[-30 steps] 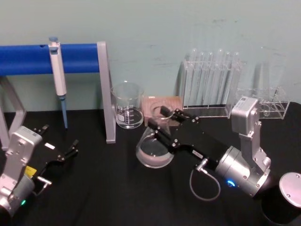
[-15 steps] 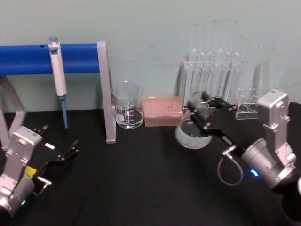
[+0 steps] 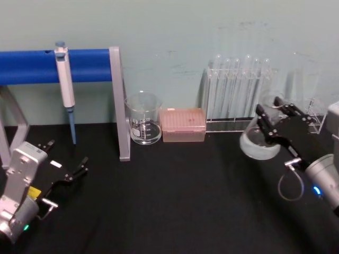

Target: Grasp the erlenmeyer flask with one hand, shake it three times, then place it back.

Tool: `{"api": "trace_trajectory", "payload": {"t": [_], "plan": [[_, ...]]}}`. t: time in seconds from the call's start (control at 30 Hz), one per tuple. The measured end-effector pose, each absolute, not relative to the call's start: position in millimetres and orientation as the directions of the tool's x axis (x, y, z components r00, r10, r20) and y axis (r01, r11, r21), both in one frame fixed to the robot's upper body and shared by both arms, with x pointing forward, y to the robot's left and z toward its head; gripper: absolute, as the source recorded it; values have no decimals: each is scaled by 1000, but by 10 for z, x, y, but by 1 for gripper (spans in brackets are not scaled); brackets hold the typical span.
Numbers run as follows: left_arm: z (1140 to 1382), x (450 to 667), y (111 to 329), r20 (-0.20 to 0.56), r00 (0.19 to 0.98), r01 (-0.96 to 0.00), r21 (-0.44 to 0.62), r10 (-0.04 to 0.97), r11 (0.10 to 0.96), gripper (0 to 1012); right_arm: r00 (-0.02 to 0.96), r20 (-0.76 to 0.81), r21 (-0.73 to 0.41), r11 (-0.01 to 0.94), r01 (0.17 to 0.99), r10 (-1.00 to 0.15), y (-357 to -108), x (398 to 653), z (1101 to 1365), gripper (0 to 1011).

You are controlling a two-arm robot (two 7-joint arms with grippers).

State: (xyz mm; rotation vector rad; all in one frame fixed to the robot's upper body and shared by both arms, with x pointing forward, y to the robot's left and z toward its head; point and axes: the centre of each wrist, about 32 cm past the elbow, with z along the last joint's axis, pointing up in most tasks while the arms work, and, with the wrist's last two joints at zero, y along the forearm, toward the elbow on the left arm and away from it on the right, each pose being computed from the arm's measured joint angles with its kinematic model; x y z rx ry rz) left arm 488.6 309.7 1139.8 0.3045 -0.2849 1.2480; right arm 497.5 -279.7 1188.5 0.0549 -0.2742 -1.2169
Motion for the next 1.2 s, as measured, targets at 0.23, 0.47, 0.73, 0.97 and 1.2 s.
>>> {"api": "trace_trajectory", "payload": {"t": [0.23, 0.47, 0.73, 0.97, 1.2], "plan": [[11398, 4886, 3097, 374, 292, -955, 70, 880, 287, 1001, 274, 171, 193, 305, 933, -946, -2865, 4956, 11883, 450], [11398, 4886, 3097, 374, 292, -955, 70, 880, 287, 1001, 297, 166, 190, 326, 926, -940, -2841, 4985, 11876, 450], [11398, 4886, 3097, 374, 292, -955, 70, 880, 287, 1001, 371, 168, 189, 399, 897, -913, -2742, 5060, 11884, 450], [11398, 4886, 3097, 374, 292, -955, 70, 880, 287, 1001, 489, 167, 192, 515, 836, -856, -2558, 5135, 11901, 451], [11398, 4886, 3097, 374, 292, -955, 70, 880, 287, 1001, 602, 159, 192, 622, 759, -783, -2362, 5170, 11900, 450]]}}
